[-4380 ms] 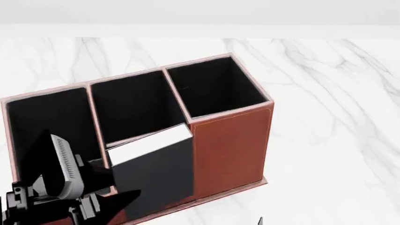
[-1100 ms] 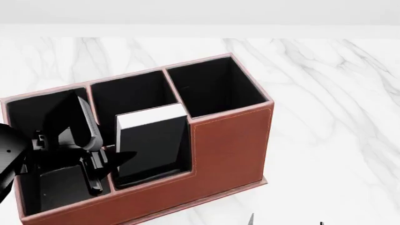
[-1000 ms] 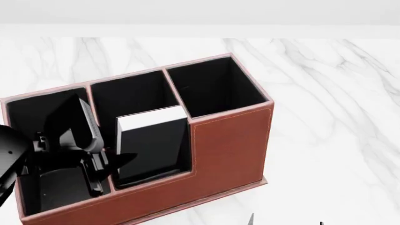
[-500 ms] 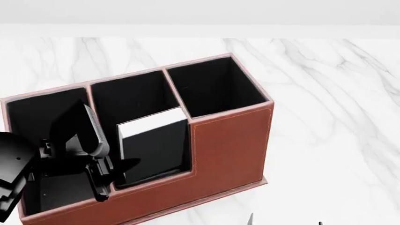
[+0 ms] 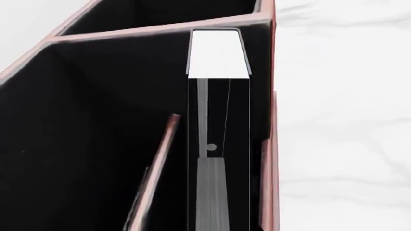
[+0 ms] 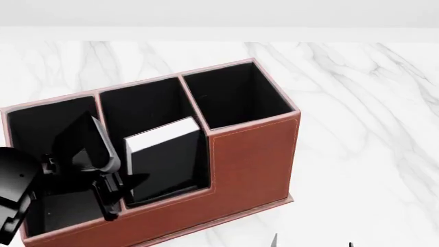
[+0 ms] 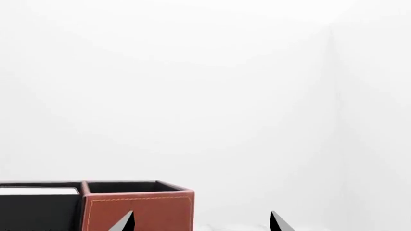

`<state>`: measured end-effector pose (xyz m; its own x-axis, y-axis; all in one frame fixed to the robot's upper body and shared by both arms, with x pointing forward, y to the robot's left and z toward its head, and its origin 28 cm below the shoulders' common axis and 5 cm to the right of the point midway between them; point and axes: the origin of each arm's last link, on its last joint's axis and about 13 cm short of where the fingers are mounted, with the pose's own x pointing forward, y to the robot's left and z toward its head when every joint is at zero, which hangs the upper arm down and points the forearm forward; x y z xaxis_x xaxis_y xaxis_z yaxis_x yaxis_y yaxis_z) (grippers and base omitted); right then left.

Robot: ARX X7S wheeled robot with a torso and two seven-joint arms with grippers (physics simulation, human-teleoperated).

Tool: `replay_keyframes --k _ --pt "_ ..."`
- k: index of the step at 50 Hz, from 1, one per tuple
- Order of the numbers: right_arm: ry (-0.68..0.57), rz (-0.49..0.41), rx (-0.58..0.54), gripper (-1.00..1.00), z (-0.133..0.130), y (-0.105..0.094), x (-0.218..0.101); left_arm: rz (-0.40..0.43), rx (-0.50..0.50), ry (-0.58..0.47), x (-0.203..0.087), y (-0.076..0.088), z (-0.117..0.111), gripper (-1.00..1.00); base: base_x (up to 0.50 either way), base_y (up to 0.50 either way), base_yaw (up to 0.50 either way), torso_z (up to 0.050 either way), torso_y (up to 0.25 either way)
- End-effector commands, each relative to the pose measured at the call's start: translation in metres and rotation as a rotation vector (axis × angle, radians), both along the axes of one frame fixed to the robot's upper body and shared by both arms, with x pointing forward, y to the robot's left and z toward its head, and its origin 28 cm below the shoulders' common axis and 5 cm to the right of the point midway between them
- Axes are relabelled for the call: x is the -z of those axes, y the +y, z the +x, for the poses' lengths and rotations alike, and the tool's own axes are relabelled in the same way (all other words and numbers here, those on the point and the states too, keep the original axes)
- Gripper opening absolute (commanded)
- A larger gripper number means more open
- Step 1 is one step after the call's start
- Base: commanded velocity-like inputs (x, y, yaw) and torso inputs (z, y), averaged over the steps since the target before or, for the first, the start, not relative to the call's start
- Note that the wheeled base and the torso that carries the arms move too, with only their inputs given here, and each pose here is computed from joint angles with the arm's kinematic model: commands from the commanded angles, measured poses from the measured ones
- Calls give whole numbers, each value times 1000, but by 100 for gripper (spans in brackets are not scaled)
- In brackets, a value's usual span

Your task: Pick up the book and place it in the back compartment of the caddy.

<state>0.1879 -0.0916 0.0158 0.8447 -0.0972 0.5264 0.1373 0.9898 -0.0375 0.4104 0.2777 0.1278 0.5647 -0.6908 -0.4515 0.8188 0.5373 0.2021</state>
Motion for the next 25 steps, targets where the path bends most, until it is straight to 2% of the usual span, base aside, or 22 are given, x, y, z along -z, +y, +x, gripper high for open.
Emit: replay_keyframes --k 1,25 --pt "3 -1 -1 100 0 0 1 -97 -66 -40 -7 4 2 -100 0 0 0 0 10" --pt "6 -5 -8 100 1 1 2 -70 -55 21 7 -8 -1 -100 0 0 0 0 1"
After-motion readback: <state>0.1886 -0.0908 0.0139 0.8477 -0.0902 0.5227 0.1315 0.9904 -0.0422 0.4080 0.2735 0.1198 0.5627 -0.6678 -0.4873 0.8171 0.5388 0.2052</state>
